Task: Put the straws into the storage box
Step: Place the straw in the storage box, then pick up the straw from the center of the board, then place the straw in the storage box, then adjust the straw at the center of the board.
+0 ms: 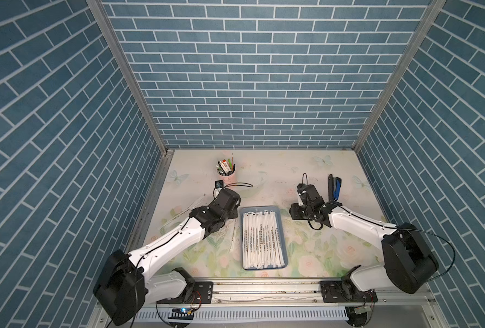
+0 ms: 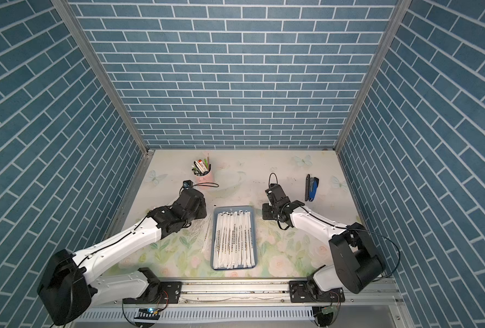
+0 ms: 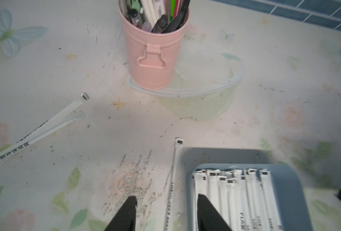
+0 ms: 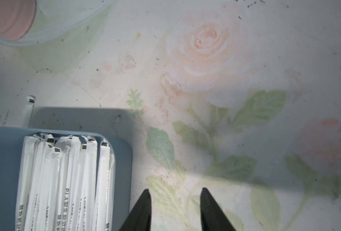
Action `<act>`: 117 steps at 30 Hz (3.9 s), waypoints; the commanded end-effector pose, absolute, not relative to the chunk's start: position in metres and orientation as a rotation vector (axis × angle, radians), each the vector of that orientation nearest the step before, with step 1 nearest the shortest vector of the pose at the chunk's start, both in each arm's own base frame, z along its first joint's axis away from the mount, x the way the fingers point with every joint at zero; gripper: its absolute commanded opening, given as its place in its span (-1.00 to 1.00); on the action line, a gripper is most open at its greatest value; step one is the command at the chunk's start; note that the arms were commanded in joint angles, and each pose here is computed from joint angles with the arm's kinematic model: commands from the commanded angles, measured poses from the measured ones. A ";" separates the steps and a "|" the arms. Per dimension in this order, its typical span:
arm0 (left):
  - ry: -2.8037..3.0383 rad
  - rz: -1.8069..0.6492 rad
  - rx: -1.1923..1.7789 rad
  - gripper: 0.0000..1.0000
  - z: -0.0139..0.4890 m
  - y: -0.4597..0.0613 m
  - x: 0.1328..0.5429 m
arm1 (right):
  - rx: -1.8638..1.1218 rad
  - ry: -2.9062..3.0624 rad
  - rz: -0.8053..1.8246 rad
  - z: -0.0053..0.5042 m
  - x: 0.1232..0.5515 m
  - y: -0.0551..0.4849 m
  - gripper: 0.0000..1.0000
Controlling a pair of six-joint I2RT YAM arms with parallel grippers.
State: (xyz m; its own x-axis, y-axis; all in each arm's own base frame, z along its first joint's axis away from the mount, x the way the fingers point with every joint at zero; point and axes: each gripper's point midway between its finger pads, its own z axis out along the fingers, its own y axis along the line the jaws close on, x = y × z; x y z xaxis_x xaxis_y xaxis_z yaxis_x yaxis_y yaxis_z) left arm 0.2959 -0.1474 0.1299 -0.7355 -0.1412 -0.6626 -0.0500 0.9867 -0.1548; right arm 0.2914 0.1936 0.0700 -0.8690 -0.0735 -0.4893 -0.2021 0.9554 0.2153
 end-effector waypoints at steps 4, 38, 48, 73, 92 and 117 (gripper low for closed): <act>2.550 -0.146 0.090 0.05 0.069 -0.151 0.295 | -0.295 2.653 0.168 0.070 0.301 0.179 0.12; 2.705 -0.023 0.149 -0.83 0.012 -0.157 0.276 | -0.280 2.669 0.454 0.062 0.300 0.207 0.11; 2.574 0.028 -0.066 -0.97 0.073 -0.132 0.291 | -0.308 2.678 0.414 0.066 0.305 0.206 0.10; 2.528 -0.377 -0.117 -1.00 0.070 -0.317 0.229 | -0.265 2.627 0.437 0.076 0.313 0.187 0.08; 2.532 -0.243 0.087 -0.06 0.086 -0.299 0.233 | -0.270 2.611 0.512 0.075 0.314 0.193 0.06; 2.580 0.303 -0.473 0.31 0.073 0.067 0.354 | -0.274 2.496 0.717 0.084 0.310 0.213 0.03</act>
State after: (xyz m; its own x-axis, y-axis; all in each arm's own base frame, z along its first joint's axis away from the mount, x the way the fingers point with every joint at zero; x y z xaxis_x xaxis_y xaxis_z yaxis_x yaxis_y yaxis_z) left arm 0.3527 0.0552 0.0790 -0.7946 -0.2911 -0.5328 -0.4019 0.9100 0.1022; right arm 0.3139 0.2105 0.0783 -0.8464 -0.0632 -0.5288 -0.3179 0.8565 0.4065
